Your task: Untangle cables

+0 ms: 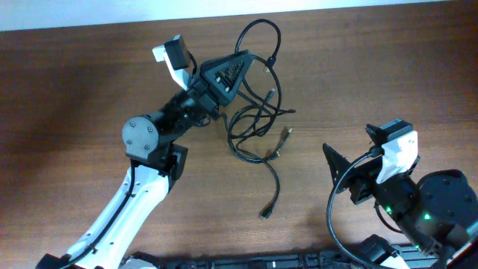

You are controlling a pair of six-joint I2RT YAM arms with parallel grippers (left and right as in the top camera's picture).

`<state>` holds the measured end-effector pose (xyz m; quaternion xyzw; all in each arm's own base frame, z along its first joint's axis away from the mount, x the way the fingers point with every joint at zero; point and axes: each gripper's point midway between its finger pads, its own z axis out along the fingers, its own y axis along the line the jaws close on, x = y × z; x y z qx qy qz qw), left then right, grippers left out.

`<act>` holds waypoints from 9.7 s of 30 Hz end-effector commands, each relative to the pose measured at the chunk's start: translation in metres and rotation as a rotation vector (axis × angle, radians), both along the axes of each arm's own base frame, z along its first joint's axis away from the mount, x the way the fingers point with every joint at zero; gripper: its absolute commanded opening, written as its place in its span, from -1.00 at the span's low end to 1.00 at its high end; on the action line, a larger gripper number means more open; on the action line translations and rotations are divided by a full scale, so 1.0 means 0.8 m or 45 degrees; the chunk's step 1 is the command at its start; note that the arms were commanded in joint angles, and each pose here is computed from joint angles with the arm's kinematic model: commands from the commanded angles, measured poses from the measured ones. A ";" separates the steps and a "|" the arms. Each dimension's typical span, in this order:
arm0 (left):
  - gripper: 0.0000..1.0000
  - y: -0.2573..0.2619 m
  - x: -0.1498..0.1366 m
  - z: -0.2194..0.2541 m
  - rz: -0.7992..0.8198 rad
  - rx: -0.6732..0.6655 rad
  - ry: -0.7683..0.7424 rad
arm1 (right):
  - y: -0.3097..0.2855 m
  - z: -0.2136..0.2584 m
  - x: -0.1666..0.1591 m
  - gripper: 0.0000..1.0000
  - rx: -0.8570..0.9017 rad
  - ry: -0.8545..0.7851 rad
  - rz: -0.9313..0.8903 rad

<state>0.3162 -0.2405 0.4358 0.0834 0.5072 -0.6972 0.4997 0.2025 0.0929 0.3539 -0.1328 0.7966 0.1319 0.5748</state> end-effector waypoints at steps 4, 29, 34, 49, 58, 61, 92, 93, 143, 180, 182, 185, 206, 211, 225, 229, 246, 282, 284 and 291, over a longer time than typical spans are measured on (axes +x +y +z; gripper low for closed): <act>-0.97 0.030 0.018 0.029 0.281 -0.023 -0.147 | -0.002 -0.011 -0.003 0.68 0.017 0.054 -0.016; 0.99 0.242 0.063 -0.369 1.126 1.369 1.188 | 0.032 -0.138 0.087 0.98 0.257 0.668 -0.457; 0.99 0.244 0.050 -0.381 1.091 1.425 1.236 | 0.124 -0.214 0.154 0.97 0.336 0.880 -0.278; 0.98 0.245 0.046 -0.384 1.072 1.470 1.232 | 0.172 -0.329 0.207 0.68 0.376 1.077 -0.197; 0.98 0.244 0.047 -0.383 1.074 1.466 1.228 | 0.168 -0.365 0.208 0.69 0.332 1.136 -0.244; 0.98 0.244 0.047 -0.383 1.073 1.465 1.228 | 0.169 -0.365 0.209 0.70 0.334 1.132 -0.242; 0.98 0.209 0.068 -0.389 0.843 1.593 0.958 | 0.186 -0.378 0.229 0.69 0.429 1.146 0.059; 0.98 0.209 0.068 -0.389 0.843 1.593 0.958 | 0.198 -0.375 0.227 0.70 0.426 1.130 0.093; -0.06 0.014 -0.039 -0.271 -0.047 1.458 -0.328 | 0.239 -0.058 0.172 -0.92 0.929 0.668 0.820; -0.97 0.094 -0.061 0.054 0.859 0.770 -0.902 | 0.089 -0.276 0.153 0.77 -0.062 0.982 0.179; -0.93 0.117 -0.047 0.053 0.938 0.797 -0.860 | 0.068 -0.288 0.148 0.78 -0.127 1.033 0.068; -0.91 0.151 -0.037 0.063 0.986 0.783 -0.774 | 0.054 -0.290 0.153 0.84 -0.128 1.040 -0.036; -1.00 0.157 -0.027 0.229 0.684 0.828 -0.753 | 0.052 -0.285 0.164 0.90 -0.089 1.008 -0.060; -1.00 0.159 -0.004 0.222 0.671 0.937 -0.703 | 0.052 -0.285 0.165 0.90 -0.088 1.004 -0.060; -1.00 0.404 0.128 0.063 1.425 1.483 0.200 | 0.052 -0.285 0.165 0.90 -0.091 1.003 -0.063; -1.00 0.519 0.134 0.014 1.562 1.503 0.463 | 0.051 -0.286 0.163 0.90 -0.094 1.010 -0.064; -1.00 0.797 0.065 -0.214 1.696 1.441 1.325 | 0.050 -0.288 0.160 0.90 -0.099 1.028 -0.066; 0.99 0.238 0.083 -0.359 -0.641 2.220 0.184 | 0.040 -0.295 0.152 0.90 -0.122 1.072 -0.117; 0.99 0.211 0.052 -0.357 -0.858 2.216 0.036 | 0.040 -0.295 0.152 0.91 -0.122 1.071 -0.118; 0.99 0.164 -0.003 -0.393 -1.115 2.024 0.042 | 0.020 -0.297 0.157 0.93 -0.199 1.046 -0.212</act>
